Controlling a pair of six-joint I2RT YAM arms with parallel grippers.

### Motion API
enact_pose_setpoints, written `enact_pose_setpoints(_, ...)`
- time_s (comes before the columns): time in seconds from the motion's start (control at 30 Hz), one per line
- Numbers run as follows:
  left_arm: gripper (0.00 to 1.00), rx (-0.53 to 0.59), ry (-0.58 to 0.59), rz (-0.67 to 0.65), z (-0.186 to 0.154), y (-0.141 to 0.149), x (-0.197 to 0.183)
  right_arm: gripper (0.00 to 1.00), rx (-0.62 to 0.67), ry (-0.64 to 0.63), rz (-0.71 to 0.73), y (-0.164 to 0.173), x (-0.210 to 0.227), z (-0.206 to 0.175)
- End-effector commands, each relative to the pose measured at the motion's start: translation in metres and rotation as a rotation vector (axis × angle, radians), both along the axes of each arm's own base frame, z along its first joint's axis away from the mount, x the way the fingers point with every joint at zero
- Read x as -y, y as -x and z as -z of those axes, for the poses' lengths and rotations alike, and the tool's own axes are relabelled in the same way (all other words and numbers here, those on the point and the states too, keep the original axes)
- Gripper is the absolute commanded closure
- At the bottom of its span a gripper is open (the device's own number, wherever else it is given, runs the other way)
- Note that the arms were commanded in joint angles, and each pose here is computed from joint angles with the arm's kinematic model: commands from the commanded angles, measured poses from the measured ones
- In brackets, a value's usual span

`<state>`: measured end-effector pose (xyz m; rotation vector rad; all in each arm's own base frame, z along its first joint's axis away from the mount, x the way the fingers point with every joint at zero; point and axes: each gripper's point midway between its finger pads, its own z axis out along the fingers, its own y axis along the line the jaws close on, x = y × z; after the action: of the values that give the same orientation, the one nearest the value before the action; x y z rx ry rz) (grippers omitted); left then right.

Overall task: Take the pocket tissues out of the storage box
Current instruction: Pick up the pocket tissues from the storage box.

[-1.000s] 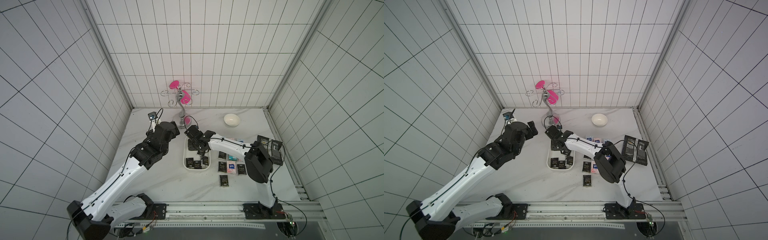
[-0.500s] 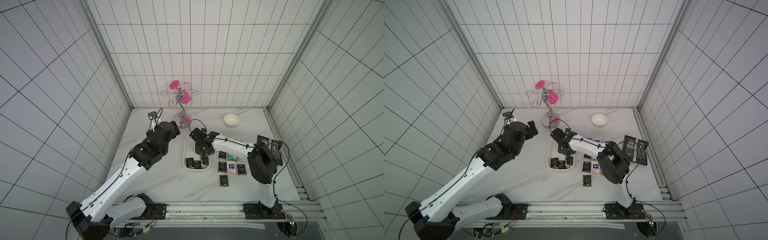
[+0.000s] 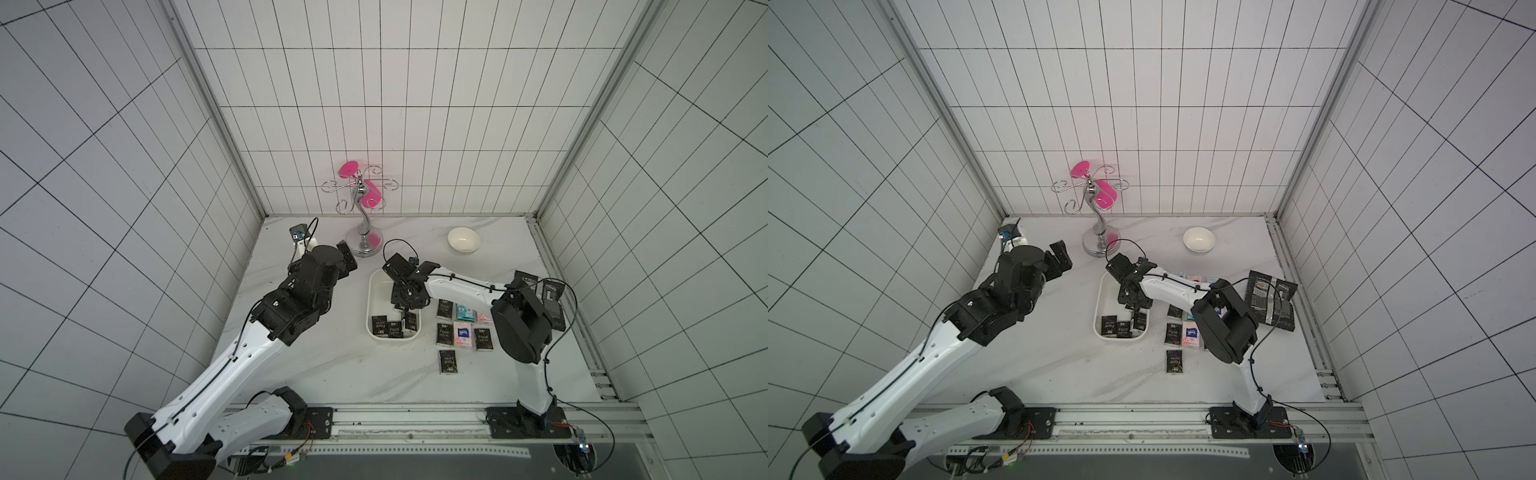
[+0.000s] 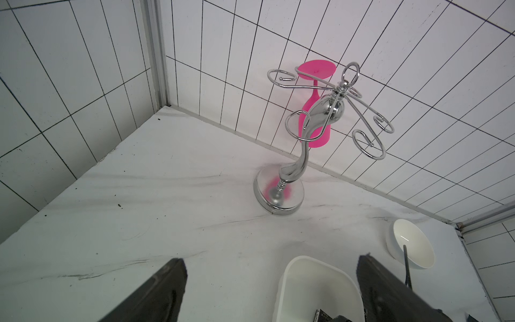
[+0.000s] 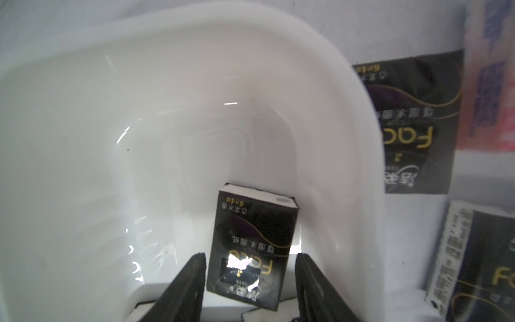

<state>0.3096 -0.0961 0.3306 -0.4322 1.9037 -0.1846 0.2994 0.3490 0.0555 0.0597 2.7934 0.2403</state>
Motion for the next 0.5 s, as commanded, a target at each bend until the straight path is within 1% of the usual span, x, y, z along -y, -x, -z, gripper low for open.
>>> enact_pose_setpoints(0.0, 0.01, 0.008, -0.001, 0.014, -0.002, 0.000, 0.003, 0.44, -0.048, -0.002, 0.030, 0.002, 0.001, 0.015)
enact_pose_setpoints(0.1, 0.02, 0.010, 0.002, 0.015, -0.003, 0.000, 0.002, 0.44, -0.069, -0.014, 0.042, 0.005, -0.001, 0.022)
enact_pose_setpoints(0.23, 0.02, 0.013, 0.001, 0.013, -0.003, 0.002, 0.001, 0.44, -0.065, -0.018, 0.042, 0.004, -0.002, 0.024)
enact_pose_setpoints(0.33, 0.02, 0.017, -0.001, 0.009, -0.004, 0.003, -0.001, 0.44, -0.049, -0.025, 0.028, 0.000, -0.006, 0.022)
enact_pose_setpoints(0.47, 0.02, 0.025, -0.007, 0.000, -0.008, 0.004, -0.004, 0.44, -0.032, -0.021, -0.025, -0.005, -0.017, 0.017)
